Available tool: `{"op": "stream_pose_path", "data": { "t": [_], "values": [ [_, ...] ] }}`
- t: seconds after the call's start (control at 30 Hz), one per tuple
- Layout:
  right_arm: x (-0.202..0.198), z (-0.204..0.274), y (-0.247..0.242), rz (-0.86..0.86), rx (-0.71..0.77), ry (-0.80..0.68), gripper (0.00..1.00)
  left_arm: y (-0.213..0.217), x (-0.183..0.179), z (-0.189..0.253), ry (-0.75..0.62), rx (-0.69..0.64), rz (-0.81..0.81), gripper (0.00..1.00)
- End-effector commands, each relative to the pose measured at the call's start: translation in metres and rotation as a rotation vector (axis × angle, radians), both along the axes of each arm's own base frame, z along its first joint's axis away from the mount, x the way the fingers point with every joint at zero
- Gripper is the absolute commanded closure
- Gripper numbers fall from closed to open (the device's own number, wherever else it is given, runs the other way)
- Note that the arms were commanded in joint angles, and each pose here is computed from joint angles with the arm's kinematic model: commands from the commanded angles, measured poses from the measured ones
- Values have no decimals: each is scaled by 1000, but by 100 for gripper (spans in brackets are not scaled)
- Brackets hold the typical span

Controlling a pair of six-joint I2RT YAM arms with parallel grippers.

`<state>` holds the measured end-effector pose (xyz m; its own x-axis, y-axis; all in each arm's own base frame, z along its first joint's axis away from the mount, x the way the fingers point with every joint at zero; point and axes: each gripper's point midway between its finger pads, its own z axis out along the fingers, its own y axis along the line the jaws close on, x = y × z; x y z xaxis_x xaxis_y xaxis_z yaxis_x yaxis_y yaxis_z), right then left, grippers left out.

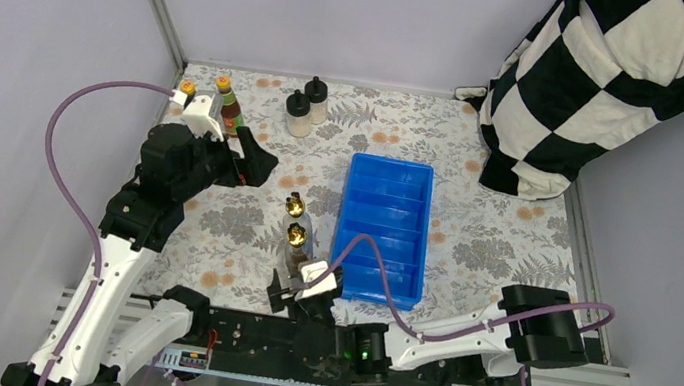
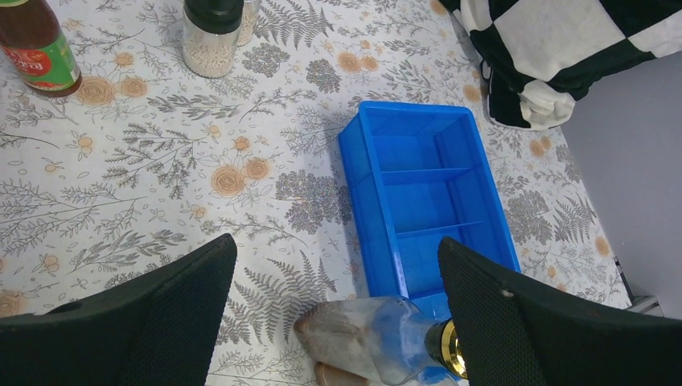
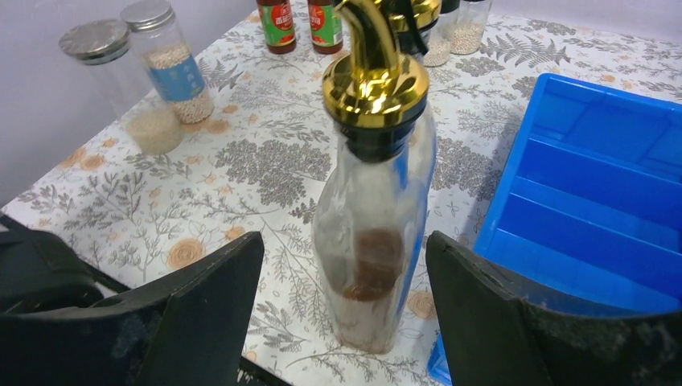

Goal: Organize the condiment bottles
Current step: Pick up the bottle from the corner of the board.

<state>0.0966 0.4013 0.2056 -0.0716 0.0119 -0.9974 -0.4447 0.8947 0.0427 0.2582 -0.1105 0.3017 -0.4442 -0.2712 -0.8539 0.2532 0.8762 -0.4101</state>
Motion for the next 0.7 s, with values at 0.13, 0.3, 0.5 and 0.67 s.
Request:
{"op": "stream_pose_path", "data": {
  "t": [0.13, 0.3, 0.5, 0.67],
  "values": [
    [25, 1, 3, -26, 71, 29, 20, 2, -2, 0, -11, 26, -10, 1],
    [31, -12, 5, -25, 61, 59, 22, 1, 0, -2, -6, 26, -9, 1],
    [30, -32, 11, -12, 34, 93, 23, 0, 1, -8, 8, 20, -11, 1],
    [30, -46, 11, -14, 15, 112, 26, -1, 2, -12, 13, 16, -9, 1]
  ]
}}
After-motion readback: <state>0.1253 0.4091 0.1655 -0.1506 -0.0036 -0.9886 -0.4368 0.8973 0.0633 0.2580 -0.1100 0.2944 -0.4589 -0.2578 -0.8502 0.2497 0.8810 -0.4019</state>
